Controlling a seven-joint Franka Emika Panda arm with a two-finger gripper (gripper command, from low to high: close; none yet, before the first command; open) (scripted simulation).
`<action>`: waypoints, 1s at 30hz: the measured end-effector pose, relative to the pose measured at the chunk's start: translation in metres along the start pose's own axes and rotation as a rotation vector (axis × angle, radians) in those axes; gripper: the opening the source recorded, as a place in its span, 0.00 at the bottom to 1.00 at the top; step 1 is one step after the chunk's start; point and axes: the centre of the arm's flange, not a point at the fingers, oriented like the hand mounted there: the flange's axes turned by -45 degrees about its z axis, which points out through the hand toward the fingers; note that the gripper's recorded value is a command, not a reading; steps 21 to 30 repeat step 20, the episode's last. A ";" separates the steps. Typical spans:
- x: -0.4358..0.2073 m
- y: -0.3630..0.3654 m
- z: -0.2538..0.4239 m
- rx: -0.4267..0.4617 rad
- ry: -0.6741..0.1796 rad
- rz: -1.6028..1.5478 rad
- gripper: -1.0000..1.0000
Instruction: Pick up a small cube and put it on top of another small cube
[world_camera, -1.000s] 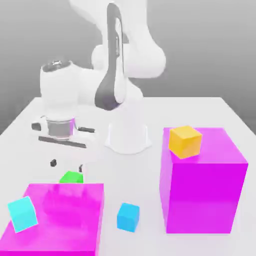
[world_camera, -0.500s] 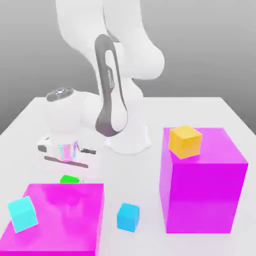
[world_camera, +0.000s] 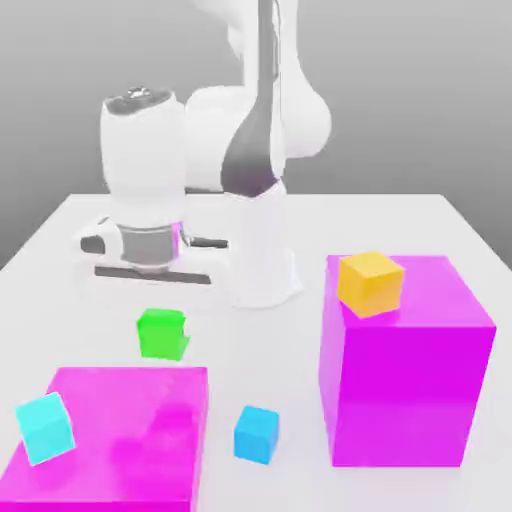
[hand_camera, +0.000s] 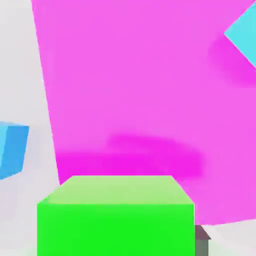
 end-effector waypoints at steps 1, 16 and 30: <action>0.007 -0.016 -0.013 0.001 0.000 -0.028 0.00; -0.004 -0.208 -0.117 0.002 -0.003 -0.356 1.00; -0.004 -0.208 -0.117 0.003 -0.003 -0.356 1.00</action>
